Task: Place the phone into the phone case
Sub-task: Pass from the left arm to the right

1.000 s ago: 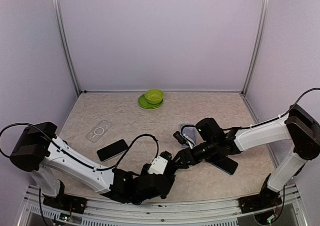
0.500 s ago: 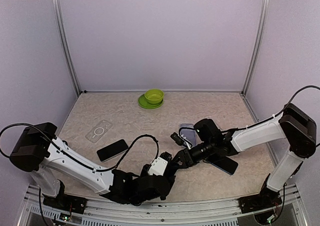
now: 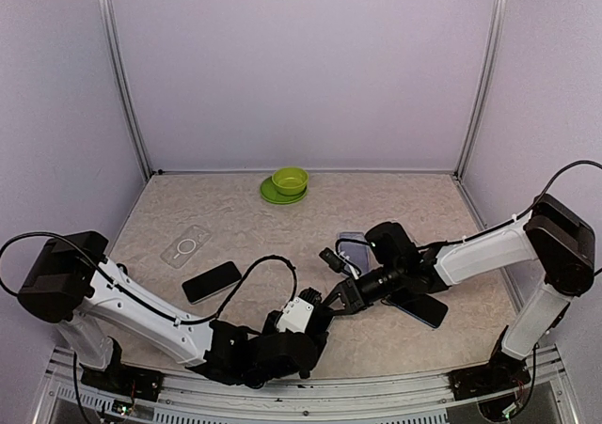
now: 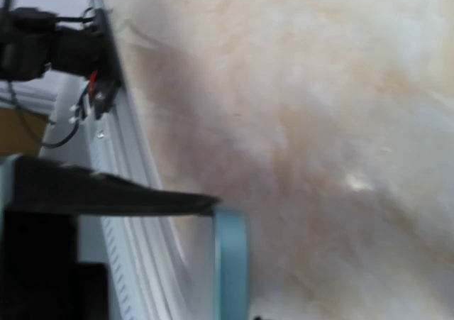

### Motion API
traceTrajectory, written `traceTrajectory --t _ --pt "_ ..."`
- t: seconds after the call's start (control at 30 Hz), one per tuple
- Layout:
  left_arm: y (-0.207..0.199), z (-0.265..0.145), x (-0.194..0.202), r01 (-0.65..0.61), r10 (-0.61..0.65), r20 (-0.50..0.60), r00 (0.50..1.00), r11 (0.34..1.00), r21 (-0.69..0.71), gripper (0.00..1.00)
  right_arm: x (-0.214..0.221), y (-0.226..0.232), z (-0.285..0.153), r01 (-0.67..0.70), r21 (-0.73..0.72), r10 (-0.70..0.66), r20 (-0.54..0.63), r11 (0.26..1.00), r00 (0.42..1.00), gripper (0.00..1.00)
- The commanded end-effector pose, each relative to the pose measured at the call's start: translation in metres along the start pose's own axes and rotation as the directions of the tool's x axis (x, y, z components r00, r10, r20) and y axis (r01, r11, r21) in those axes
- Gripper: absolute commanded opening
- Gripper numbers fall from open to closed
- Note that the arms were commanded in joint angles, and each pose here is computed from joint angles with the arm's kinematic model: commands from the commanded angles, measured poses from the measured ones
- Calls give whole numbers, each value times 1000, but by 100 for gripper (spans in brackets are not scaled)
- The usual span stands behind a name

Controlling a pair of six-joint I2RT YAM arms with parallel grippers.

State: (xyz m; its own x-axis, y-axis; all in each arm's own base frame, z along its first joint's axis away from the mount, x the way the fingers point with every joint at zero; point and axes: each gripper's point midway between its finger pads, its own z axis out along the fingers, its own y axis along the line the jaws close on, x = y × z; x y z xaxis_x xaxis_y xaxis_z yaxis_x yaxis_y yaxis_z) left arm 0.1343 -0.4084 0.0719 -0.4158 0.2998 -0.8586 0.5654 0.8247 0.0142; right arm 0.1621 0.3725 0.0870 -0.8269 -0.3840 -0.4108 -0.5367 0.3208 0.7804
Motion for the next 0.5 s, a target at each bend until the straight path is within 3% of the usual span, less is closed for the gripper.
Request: traceTrajectory --t 0.0,0.27,0.47 --pt "0 -8 -20 58 -58 66 996 998 1 70 5 9 1 14 -34 -14 -8 999 1000 1" --pt "2 -11 -24 72 -72 78 994 997 -4 76 -3 19 -3 26 -53 -26 12 998 1000 0" --pt "10 -21 -33 107 -106 108 988 994 0 87 -11 28 -10 53 -42 -52 35 998 998 0"
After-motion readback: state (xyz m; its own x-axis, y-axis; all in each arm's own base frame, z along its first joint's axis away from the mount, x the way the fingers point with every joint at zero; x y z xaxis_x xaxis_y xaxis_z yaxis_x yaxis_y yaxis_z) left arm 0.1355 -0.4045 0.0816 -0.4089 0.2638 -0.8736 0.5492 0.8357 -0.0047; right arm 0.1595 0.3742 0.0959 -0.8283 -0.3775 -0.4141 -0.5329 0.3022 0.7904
